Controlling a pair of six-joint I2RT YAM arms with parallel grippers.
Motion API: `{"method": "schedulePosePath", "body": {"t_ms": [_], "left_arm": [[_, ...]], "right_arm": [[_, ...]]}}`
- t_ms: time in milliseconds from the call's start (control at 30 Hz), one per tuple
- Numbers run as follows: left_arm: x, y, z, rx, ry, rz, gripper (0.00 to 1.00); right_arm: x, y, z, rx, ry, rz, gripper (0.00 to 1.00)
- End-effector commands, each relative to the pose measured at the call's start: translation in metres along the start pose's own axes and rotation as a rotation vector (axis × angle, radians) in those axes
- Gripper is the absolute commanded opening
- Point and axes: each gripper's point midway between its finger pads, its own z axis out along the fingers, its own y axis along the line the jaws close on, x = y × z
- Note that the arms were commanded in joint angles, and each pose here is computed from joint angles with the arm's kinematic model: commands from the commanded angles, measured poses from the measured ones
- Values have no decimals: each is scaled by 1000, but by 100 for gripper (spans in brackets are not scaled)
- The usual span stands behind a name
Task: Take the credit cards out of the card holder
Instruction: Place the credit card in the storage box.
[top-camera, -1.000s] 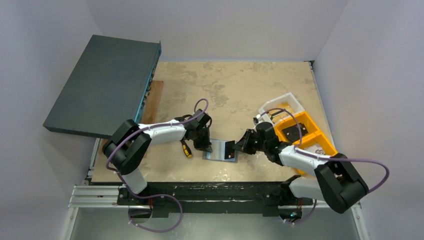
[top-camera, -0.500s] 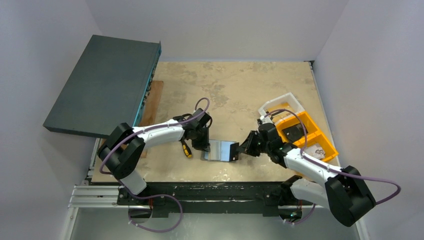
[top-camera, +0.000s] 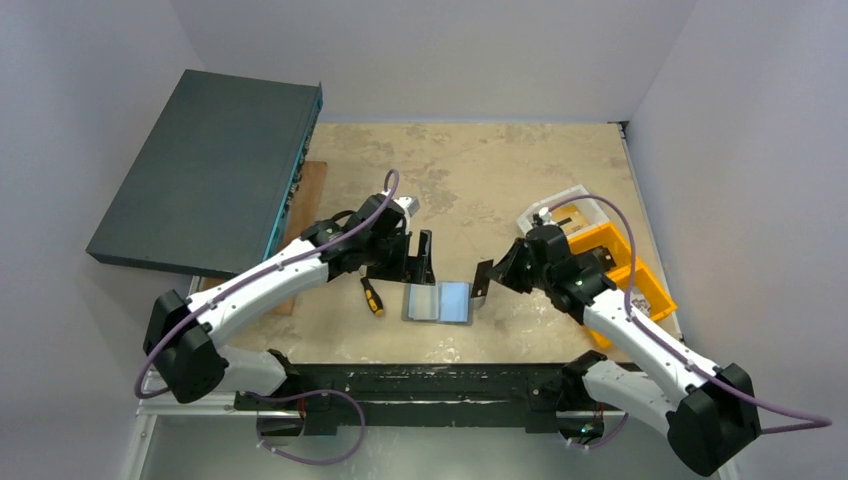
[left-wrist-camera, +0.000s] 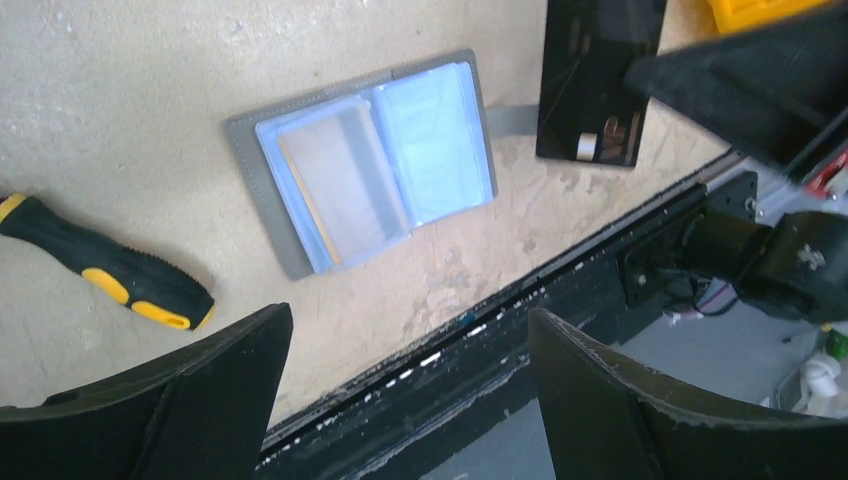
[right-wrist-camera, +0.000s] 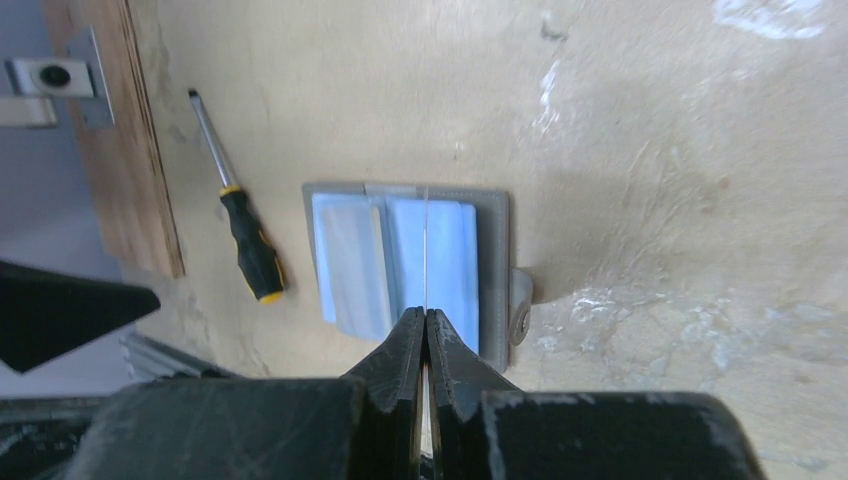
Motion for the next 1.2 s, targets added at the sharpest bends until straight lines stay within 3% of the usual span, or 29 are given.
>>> {"method": "schedulePosePath", "body": {"t_ms": [0, 400, 767, 1167], "left_arm": [[11, -8, -35, 59, 20, 101, 88], [32, -6, -74, 120, 32, 209, 92], [42, 11, -74, 109, 49, 243, 93], [42, 16, -70, 144, 61, 193, 93]], "right_arm": [[-46, -16, -29, 189, -160, 9, 0], [-136, -84, -92, 590, -369, 107, 0], [-175, -167, -109, 900, -341, 189, 0], [-174, -204, -82, 990, -266, 221, 0]]}}
